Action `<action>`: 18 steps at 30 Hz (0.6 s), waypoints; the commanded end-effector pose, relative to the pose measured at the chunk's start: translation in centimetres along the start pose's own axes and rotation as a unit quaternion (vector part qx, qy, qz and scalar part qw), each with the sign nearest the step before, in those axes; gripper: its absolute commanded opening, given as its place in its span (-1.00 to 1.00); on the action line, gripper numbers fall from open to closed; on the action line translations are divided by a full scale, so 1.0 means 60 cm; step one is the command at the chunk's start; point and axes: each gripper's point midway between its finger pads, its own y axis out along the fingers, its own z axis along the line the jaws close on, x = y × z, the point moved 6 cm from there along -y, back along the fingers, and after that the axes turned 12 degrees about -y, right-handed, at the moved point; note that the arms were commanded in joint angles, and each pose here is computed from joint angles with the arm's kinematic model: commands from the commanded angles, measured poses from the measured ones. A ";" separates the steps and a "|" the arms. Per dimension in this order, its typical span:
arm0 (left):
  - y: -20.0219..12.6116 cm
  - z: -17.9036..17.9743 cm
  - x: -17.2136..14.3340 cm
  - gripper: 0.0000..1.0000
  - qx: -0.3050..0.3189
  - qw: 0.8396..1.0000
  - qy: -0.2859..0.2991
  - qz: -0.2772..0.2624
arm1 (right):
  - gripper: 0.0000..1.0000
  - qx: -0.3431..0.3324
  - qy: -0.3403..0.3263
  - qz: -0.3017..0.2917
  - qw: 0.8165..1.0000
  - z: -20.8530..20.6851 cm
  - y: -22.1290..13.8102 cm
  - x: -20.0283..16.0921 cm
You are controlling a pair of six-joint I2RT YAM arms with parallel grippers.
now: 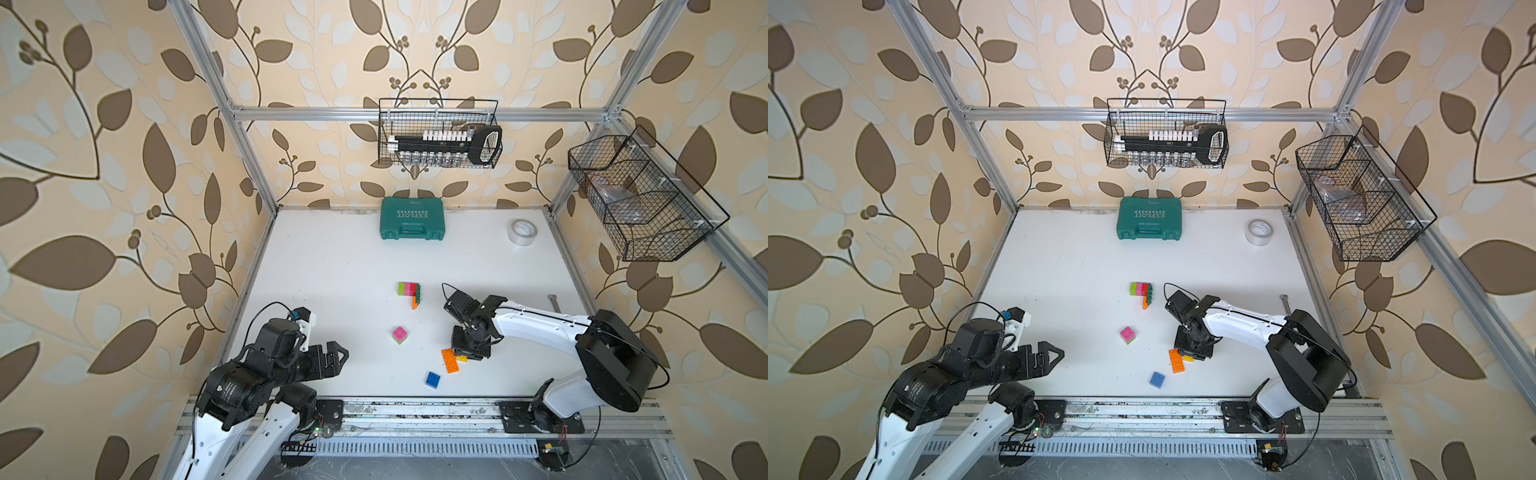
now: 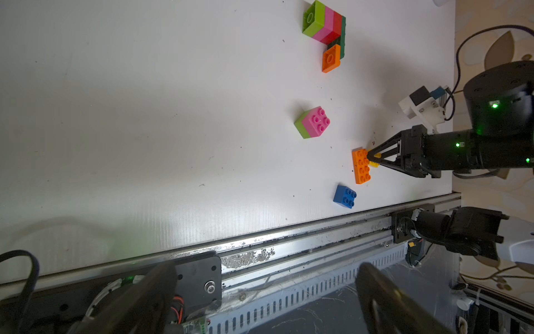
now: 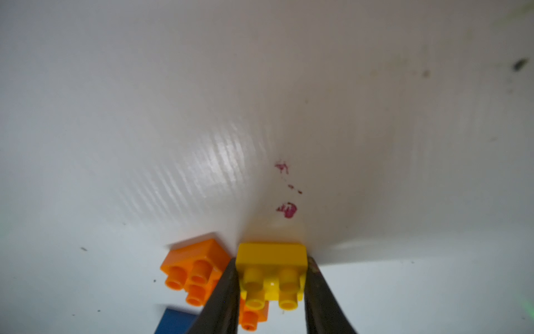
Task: Assemble the letter r with lego
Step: Move the lego brick at the center of the board, then pick up the lego brick from the center of the board.
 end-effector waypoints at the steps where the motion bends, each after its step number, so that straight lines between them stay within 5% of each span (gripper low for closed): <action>1: 0.004 -0.001 0.004 0.98 0.003 1.000 0.004 0.003 | -0.12 -0.001 -0.011 -0.006 1.000 0.012 -0.007 0.016; 9: 0.004 -0.002 0.004 0.98 0.004 1.000 0.004 0.004 | 0.09 -0.051 -0.069 -0.027 0.996 -0.009 -0.049 0.019; 18: 0.007 -0.003 0.006 0.98 0.006 1.000 0.004 0.008 | 0.10 0.019 -0.281 -0.045 0.959 0.056 -0.096 0.016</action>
